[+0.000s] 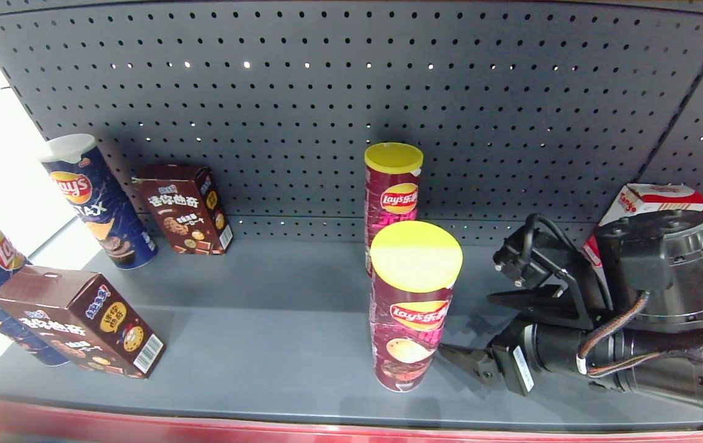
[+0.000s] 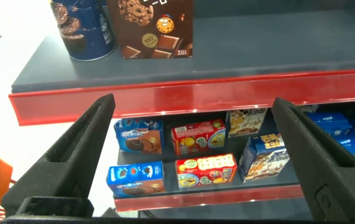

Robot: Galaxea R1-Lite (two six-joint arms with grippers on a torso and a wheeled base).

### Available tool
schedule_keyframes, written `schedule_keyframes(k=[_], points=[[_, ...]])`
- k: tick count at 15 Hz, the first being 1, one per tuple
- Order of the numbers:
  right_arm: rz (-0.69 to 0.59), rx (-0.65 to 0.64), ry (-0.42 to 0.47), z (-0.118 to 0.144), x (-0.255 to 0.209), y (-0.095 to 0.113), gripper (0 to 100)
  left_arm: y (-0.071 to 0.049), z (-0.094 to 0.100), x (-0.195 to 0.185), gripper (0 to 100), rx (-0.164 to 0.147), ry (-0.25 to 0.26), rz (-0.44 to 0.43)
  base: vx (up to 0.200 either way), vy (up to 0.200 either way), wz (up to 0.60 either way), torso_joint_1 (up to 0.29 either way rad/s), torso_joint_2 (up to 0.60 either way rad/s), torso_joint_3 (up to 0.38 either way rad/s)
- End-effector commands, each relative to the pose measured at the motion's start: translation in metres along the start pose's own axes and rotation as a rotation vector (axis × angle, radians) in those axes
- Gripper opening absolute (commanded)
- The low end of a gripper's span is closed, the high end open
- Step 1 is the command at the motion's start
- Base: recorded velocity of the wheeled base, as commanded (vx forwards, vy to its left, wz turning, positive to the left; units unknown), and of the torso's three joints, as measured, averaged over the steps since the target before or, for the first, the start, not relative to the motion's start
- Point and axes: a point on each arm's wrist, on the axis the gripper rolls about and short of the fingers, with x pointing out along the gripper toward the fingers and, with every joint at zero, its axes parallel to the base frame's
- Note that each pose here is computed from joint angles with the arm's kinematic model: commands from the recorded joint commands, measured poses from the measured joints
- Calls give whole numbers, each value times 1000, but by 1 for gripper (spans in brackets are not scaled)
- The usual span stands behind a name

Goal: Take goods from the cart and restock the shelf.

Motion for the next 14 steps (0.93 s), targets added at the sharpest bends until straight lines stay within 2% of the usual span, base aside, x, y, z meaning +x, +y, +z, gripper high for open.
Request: schedule_keyframes(k=[1, 9, 14], points=[[5, -3, 2, 0, 1, 1, 100, 0, 0, 0, 100, 0, 1, 0, 0, 0, 0, 0, 0, 0], [-4, -4, -4, 0, 0, -1, 100, 0, 0, 0, 100, 0, 1, 0, 0, 0, 0, 0, 0, 0], [12, -12, -11, 6, 8, 4, 100, 0, 0, 0, 100, 0, 1, 0, 0, 0, 0, 0, 0, 0]])
